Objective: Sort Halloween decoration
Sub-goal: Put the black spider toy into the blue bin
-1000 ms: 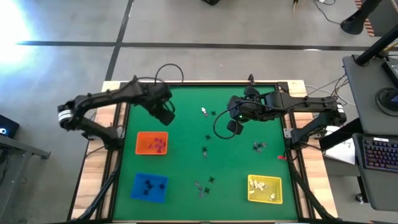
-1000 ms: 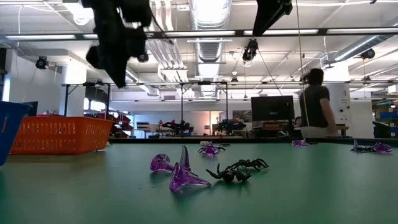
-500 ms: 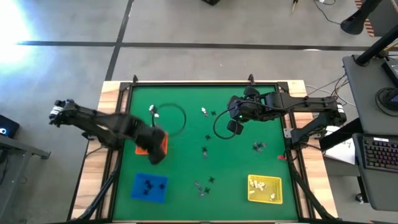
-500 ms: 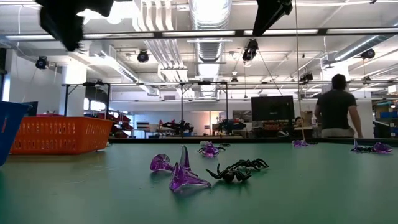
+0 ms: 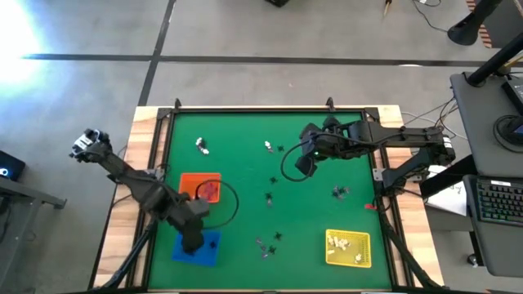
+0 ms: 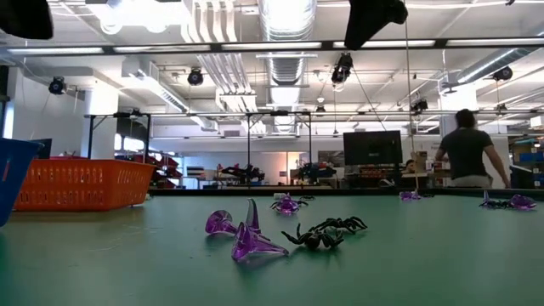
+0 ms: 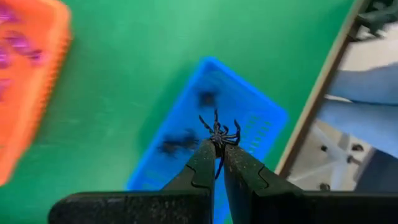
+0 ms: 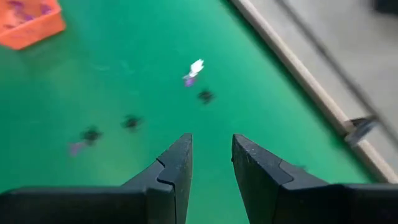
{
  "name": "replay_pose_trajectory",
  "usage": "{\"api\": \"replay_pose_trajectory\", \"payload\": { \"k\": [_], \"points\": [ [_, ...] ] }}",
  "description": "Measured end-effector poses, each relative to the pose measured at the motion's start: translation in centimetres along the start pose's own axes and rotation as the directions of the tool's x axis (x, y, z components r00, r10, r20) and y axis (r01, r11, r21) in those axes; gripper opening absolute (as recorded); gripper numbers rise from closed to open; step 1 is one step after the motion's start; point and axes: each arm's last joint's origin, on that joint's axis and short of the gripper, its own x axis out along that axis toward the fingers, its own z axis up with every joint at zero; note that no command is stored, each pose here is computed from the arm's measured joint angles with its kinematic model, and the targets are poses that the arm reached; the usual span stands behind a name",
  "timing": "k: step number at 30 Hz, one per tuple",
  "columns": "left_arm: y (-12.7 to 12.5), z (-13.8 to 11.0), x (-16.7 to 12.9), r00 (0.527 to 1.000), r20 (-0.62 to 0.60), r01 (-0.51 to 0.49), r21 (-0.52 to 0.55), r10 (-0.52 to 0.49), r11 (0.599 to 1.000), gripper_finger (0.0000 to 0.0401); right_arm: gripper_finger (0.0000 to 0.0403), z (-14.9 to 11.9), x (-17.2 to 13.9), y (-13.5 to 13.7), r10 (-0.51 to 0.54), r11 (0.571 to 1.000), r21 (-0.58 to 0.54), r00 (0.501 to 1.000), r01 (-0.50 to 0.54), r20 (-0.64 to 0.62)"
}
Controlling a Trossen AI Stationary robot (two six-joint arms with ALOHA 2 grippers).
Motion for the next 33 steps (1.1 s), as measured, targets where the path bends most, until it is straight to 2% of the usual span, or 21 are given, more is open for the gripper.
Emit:
{"api": "replay_pose_trajectory", "payload": {
  "k": [4, 8, 11, 16, 22, 33],
  "points": [
    [-1.3, -1.1, 0.8, 0.999, -0.007, 0.038, 0.053, -0.038, 0.998, 0.0000, 0.0107, -0.1, 0.0, 0.2, 0.073, 0.996, 0.049, 0.997, -0.071, -0.039],
    [-1.5, -2.3, 2.8, 0.998, -0.053, -0.023, 0.091, 0.028, 0.996, 0.0000, 0.0107, -0.2, 0.0, 0.3, 0.113, 0.983, 0.149, 0.992, -0.103, -0.061],
    [-1.3, -2.8, 4.8, 0.994, -0.080, -0.066, 0.116, 0.076, 0.991, 0.0000, 0.0107, -0.4, -0.2, 0.7, 0.130, 0.976, 0.182, 0.989, -0.115, -0.070],
    [-1.1, -2.9, 7.0, 0.985, -0.104, -0.119, 0.170, 0.138, 0.978, 0.0000, 0.0107, -1.0, -0.8, 1.8, 0.158, 0.970, 0.199, 0.985, -0.141, -0.072],
    [-0.9, -3.1, 9.0, 0.976, -0.142, -0.127, 0.238, 0.164, 0.963, 0.0001, 0.0107, -2.0, -1.7, 3.3, 0.194, 0.963, 0.202, 0.978, -0.176, -0.074],
    [-0.7, -3.2, 9.3, 0.973, -0.147, -0.140, 0.240, 0.178, 0.961, 0.0047, 0.0107, -3.2, -2.7, 5.0, 0.229, 0.957, 0.197, 0.971, -0.211, -0.071]
  ]
}}
